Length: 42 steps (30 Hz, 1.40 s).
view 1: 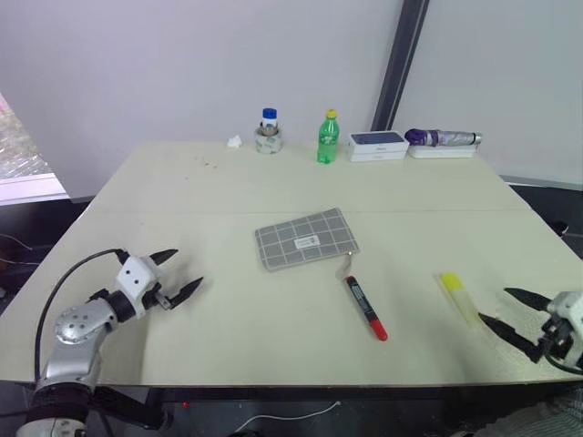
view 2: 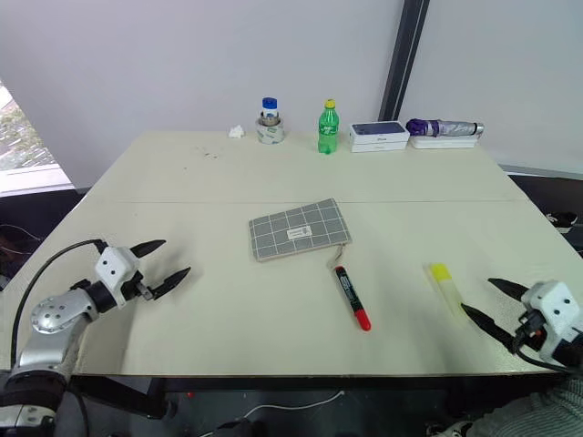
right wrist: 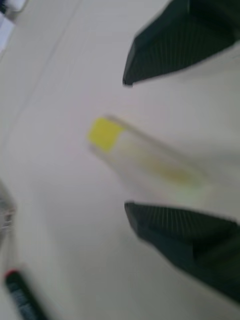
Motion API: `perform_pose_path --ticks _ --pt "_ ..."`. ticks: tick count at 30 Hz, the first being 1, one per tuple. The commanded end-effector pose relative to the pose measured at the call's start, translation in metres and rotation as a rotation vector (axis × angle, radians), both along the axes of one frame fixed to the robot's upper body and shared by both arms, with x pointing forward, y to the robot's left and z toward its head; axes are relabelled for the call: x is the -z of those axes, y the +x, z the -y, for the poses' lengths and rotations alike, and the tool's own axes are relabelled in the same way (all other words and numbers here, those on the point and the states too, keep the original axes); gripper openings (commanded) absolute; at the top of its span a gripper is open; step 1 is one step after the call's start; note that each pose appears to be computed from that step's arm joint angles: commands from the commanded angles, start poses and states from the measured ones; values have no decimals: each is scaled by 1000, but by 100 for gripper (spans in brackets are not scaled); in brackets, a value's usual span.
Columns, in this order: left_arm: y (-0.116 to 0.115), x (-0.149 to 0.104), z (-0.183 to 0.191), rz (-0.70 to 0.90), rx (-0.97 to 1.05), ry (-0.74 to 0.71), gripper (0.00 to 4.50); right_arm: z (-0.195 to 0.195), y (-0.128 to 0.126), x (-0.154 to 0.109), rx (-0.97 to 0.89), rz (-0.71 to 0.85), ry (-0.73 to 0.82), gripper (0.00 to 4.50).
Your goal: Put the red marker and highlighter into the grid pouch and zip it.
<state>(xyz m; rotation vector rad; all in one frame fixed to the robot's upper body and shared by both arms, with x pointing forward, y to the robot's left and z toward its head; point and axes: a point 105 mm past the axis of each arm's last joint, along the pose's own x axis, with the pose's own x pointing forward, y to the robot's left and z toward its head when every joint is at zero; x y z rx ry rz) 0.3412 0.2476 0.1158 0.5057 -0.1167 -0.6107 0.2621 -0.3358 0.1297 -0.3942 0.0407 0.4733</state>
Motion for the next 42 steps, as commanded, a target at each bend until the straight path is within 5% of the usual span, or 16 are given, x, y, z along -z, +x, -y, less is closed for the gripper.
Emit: perform_pose_path --ticks 1,4,5,11,19,30,39,42 --pt "16 -11 15 95 38 116 450 -39 36 -19 -47 113 -12 161" --pt "28 -15 31 152 93 210 450 -68 69 -16 -44 133 -4 6" --pt "32 -16 36 172 108 245 450 -77 80 -13 -35 126 -9 2" --pt "45 -9 76 266 238 450 450 -122 136 -1 36 125 -66 2" --pt "44 4 116 389 371 617 450 -121 173 5 191 96 -217 2" --pt "59 8 133 469 351 752 450 -148 185 18 138 59 -339 2" --pt "50 29 158 448 472 796 450 -169 183 18 60 86 -346 2" --pt "47 32 164 394 500 757 368 -166 183 18 67 86 -349 0"
